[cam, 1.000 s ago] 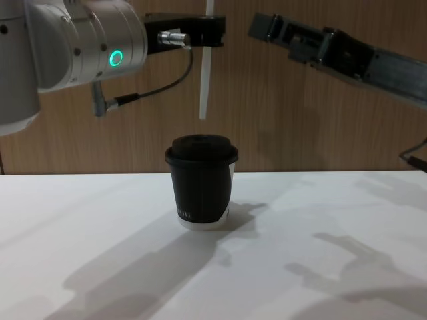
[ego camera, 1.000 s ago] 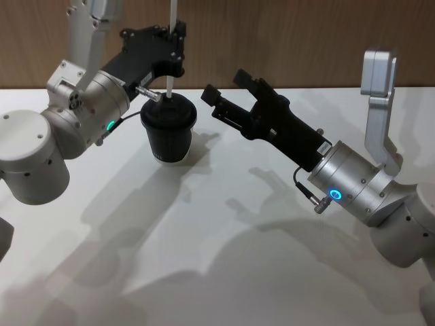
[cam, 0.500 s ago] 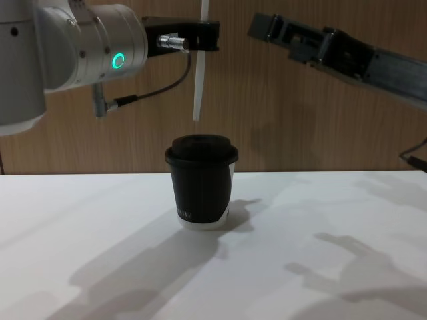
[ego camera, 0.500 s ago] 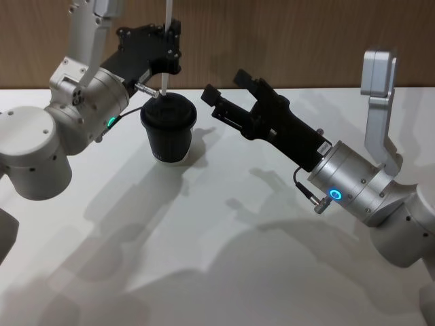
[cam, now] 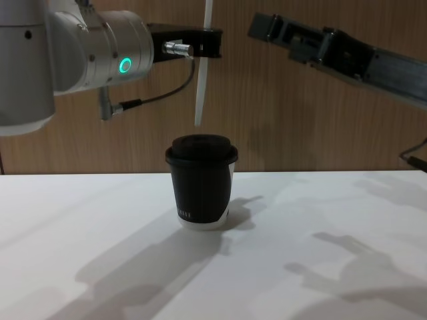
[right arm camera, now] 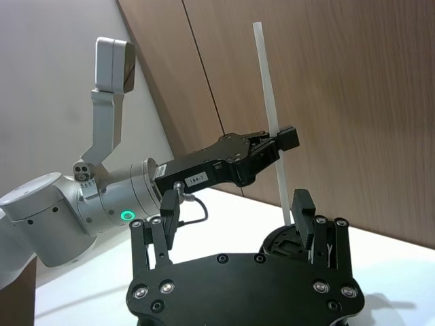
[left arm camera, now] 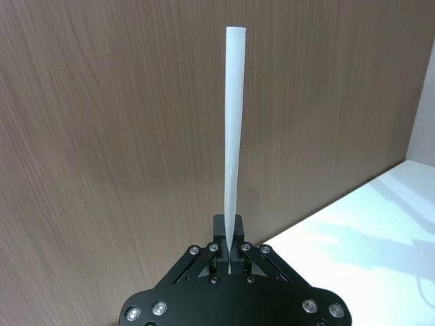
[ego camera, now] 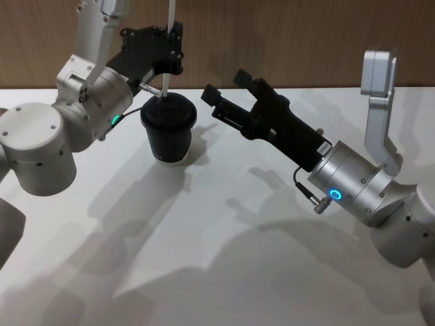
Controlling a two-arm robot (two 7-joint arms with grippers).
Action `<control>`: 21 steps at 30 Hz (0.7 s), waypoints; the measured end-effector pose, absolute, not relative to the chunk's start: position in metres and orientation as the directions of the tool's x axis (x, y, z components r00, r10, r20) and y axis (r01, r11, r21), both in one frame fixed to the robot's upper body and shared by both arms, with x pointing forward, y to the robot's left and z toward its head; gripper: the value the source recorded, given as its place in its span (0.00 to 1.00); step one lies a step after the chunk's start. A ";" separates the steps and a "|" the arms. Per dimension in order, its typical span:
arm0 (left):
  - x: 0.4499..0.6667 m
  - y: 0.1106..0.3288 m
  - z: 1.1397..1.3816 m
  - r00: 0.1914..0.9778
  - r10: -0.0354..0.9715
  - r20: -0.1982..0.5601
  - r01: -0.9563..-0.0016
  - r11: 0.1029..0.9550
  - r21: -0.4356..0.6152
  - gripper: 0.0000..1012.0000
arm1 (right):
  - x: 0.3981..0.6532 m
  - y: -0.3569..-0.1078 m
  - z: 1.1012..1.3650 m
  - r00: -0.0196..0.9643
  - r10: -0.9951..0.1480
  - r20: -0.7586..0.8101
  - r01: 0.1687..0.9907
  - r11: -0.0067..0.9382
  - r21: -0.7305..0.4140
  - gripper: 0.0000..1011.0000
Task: Pick up the straw with one hand, pass it to the other hand, and insert it into the cup.
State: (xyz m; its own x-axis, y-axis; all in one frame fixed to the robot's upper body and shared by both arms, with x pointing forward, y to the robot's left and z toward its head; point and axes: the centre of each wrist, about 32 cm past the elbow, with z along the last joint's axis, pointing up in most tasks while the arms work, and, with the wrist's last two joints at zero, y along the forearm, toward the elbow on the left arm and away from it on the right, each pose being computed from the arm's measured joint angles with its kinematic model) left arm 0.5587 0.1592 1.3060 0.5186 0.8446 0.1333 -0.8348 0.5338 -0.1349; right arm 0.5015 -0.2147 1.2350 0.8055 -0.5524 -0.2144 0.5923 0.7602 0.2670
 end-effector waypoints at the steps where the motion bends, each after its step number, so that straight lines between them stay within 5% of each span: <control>1: 0.559 0.159 1.306 0.519 0.845 0.133 -0.835 0.534 -0.134 0.02 | 0.502 -0.215 1.235 0.806 -0.552 -0.214 0.592 0.760 0.267 0.99; 21: 0.564 0.159 1.302 0.507 0.853 0.127 -0.847 0.520 -0.109 0.02 | 0.502 -0.215 1.235 0.806 -0.552 -0.214 0.592 0.760 0.267 0.99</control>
